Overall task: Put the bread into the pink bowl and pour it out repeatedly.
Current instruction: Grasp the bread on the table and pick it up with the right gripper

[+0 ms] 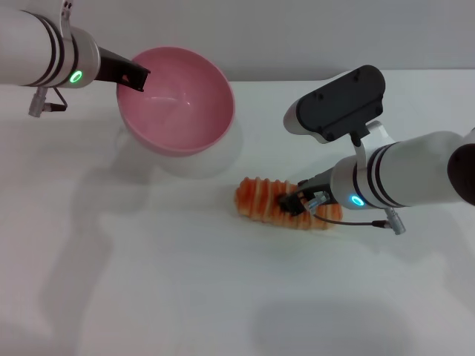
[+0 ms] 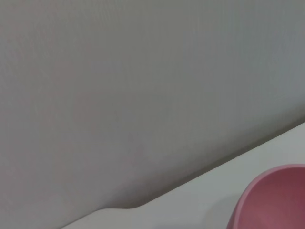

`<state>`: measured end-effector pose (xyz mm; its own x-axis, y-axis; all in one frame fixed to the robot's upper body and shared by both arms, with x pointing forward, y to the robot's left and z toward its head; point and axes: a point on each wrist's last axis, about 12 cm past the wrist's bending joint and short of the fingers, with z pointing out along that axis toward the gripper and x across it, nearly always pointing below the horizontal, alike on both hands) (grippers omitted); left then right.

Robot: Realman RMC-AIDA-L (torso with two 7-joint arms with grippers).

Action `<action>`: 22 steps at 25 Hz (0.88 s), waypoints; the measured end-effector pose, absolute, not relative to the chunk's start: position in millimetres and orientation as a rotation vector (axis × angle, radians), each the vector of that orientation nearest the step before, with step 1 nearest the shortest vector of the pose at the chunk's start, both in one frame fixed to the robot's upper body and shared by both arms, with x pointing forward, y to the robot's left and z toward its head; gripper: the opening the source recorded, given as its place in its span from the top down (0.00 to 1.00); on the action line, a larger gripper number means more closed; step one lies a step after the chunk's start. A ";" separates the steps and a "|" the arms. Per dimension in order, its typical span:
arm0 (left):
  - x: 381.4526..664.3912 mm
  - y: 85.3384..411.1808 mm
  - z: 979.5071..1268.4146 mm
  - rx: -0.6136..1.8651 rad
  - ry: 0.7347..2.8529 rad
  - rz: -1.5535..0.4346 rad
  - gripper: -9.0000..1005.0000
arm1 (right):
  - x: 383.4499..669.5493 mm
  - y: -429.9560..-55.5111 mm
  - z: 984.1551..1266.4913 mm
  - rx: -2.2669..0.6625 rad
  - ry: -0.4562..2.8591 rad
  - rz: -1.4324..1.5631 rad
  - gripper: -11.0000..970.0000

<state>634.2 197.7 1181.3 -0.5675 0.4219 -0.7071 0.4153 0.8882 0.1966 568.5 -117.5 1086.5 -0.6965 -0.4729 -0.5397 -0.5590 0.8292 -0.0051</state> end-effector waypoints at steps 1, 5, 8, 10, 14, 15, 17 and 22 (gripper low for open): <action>634.2 197.7 1181.3 0.598 2.239 0.010 0.94 | 568.5 -117.6 1086.7 -0.757 2.473 0.215 0.49; 635.4 197.3 1179.9 0.599 2.241 0.012 0.94 | 569.1 -116.1 1089.1 -0.763 2.465 0.212 0.59; 636.8 196.4 1179.0 0.602 2.242 0.014 0.94 | 568.6 -113.6 1093.0 -0.772 2.455 0.217 0.62; 637.6 196.2 1178.3 0.602 2.241 0.015 0.94 | 567.9 -112.0 1096.8 -0.784 2.447 0.218 0.63; 639.2 194.7 1178.3 0.605 2.239 0.015 0.94 | 567.8 -112.0 1100.3 -0.796 2.453 0.210 0.67; 639.6 194.4 1178.2 0.606 2.239 0.015 0.94 | 567.7 -111.1 1101.5 -0.801 2.449 0.211 0.68; 640.5 193.7 1178.4 0.607 2.236 0.015 0.94 | 566.6 -108.9 1105.9 -0.813 2.429 0.212 0.69; 642.0 193.2 1176.7 0.610 2.240 0.017 0.94 | 565.5 -108.2 1113.0 -0.824 2.413 0.198 0.72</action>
